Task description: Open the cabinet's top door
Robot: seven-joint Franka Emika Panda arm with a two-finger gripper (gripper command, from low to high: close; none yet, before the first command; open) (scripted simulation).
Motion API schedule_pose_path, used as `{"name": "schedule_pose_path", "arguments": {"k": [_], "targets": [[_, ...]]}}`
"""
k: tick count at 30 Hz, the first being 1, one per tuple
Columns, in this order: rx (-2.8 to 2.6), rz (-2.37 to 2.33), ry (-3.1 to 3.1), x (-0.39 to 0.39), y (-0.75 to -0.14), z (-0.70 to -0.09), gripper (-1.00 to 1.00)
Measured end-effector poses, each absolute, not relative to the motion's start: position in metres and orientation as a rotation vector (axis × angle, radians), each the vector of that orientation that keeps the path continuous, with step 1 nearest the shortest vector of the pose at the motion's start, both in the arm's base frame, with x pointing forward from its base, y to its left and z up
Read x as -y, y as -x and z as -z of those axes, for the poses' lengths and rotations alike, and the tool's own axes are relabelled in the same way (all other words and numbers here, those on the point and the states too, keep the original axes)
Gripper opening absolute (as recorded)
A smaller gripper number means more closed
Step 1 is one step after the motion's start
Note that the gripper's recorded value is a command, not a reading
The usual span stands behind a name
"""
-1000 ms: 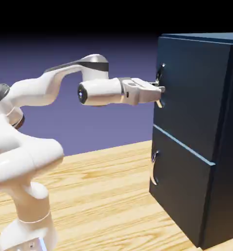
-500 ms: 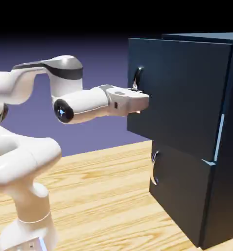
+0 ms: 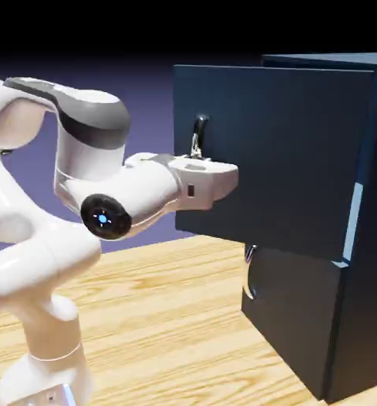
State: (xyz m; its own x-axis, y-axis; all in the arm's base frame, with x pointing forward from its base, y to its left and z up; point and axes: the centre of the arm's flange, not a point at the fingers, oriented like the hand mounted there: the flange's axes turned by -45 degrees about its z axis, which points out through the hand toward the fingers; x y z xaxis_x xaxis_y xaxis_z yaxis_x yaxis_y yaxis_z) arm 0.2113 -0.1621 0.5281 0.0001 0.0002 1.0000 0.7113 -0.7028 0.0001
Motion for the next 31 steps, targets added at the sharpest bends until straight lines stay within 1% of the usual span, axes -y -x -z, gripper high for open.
{"name": "schedule_pose_path", "arguments": {"k": [14,30,31], "targets": [[0.971,1.523,1.523,0.269,-0.197,-0.528,-1.00],[1.176,1.260,1.260,0.381,-0.223,-0.528,-1.00],[1.182,1.251,1.250,0.384,-0.225,-0.528,1.00]]}}
